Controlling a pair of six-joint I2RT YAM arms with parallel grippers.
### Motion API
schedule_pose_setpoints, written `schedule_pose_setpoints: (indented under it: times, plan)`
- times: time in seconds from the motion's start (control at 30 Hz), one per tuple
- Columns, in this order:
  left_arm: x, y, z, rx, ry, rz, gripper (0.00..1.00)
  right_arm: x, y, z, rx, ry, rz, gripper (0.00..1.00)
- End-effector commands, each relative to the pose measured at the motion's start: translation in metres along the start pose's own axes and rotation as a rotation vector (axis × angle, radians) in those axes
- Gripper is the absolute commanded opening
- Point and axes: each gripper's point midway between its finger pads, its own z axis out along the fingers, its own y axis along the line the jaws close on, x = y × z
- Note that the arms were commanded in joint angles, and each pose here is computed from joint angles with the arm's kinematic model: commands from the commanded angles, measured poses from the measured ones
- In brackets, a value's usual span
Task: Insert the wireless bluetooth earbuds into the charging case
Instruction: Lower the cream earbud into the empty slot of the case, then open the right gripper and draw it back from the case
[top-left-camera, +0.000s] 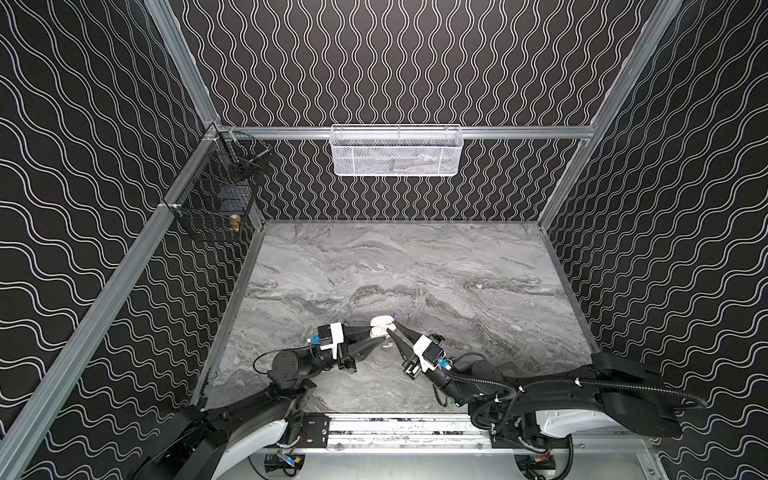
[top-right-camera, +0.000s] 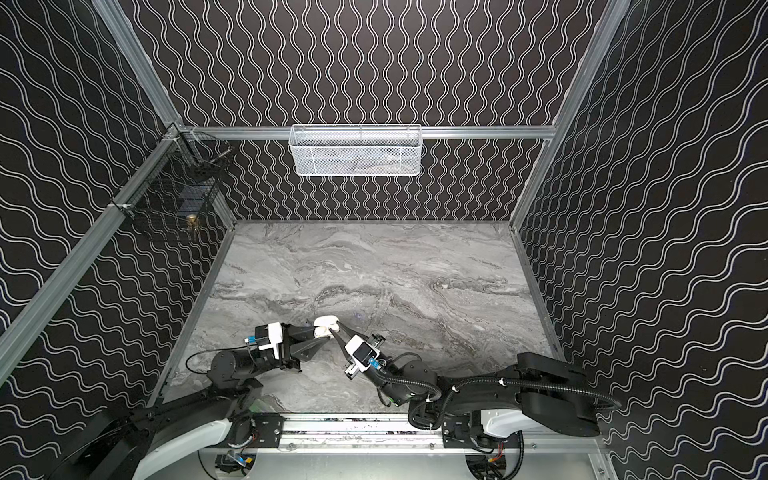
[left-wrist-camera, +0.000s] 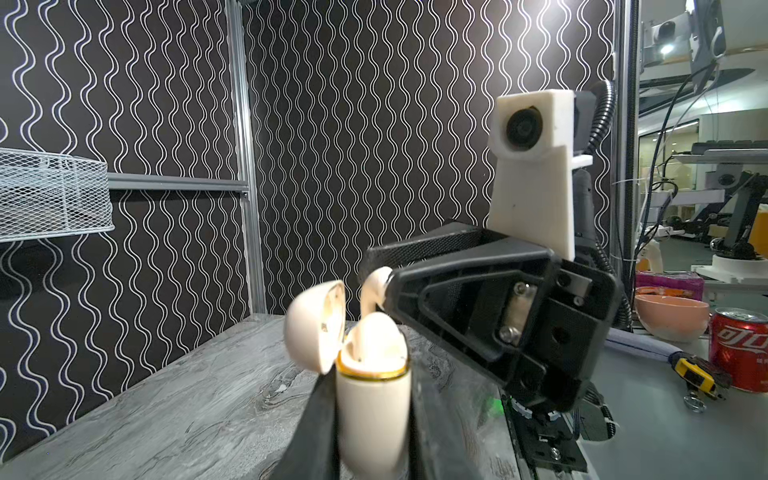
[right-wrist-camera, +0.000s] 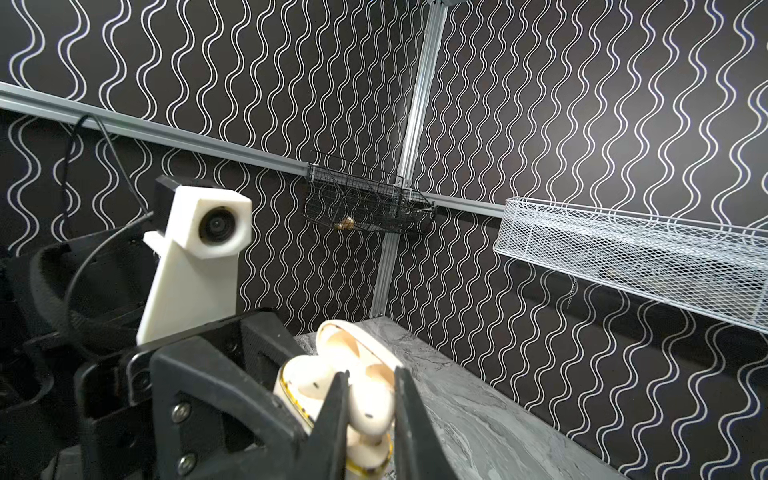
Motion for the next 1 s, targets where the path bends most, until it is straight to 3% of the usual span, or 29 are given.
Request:
schedule_pose_setpoints:
  times: [0.0,0.17,0.47,0.67,0.8,0.97]
  plan:
    - [-0.017,-0.001,-0.001,-0.006,-0.066,0.040,0.00,0.001,0.004,0.001,-0.011,-0.003,0.011,0.14]
    - [-0.017,-0.002,-0.001,-0.003,-0.067,0.043,0.00,0.004,0.004,0.005,-0.002,0.007,0.009,0.16]
    - [-0.017,-0.001,-0.001,-0.005,-0.066,0.046,0.00,-0.008,0.006,0.005,-0.035,0.009,0.051,0.48]
    - [-0.015,0.000,-0.001,-0.009,-0.060,0.049,0.00,-0.023,0.008,0.003,-0.082,0.019,0.096,0.57]
    - [-0.013,0.000,-0.001,-0.008,-0.054,0.052,0.00,-0.033,0.003,-0.002,-0.091,0.043,0.151,0.57]
    - [-0.010,-0.003,0.001,0.017,-0.040,0.065,0.00,-0.040,-0.010,-0.008,-0.064,0.109,0.225,0.35]
